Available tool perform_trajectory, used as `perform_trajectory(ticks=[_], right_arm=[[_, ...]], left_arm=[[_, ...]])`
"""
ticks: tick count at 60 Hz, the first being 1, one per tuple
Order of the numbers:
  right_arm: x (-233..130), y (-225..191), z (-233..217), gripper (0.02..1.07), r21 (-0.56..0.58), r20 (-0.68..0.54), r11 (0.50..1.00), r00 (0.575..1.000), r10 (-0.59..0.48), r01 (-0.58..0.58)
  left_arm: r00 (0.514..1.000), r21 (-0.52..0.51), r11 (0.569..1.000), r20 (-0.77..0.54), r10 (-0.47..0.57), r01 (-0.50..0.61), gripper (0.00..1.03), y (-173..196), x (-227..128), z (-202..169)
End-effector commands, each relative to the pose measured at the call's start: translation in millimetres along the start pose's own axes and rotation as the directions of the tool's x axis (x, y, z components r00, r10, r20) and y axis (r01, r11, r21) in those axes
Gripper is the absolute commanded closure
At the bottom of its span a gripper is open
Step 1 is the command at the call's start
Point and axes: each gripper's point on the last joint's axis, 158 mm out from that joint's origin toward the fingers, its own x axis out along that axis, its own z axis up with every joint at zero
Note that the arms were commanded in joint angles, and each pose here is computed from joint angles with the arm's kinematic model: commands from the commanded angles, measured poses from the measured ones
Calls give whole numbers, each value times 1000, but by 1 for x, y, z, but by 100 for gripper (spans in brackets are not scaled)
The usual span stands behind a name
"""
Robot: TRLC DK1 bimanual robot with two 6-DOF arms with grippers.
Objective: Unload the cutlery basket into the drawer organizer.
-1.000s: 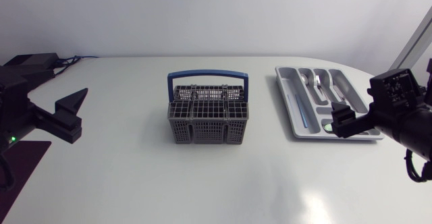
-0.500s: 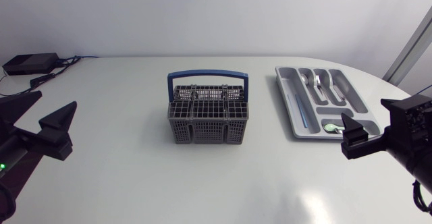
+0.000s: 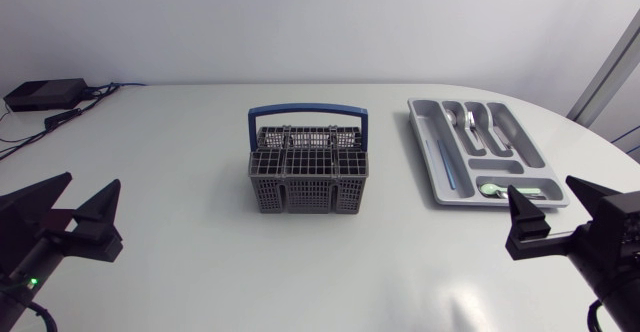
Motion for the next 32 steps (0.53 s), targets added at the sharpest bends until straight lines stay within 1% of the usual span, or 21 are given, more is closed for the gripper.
perform_trajectory(ticks=[1, 17, 32], right_arm=[[0, 1, -7, 7, 70, 24, 998, 1000, -2, 1], [-4, 3, -18, 7, 194, 100, 981, 995, -3, -16], [-4, 3, -18, 7, 195, 101, 981, 995, -3, -17]], left_arm=[[1000, -49, 999, 11, 9, -9, 5, 0, 0, -10], [998, -122, 992, 37, 45, -40, 5, 2, 0, -31], [998, -122, 992, 37, 45, -40, 5, 2, 0, -31]])
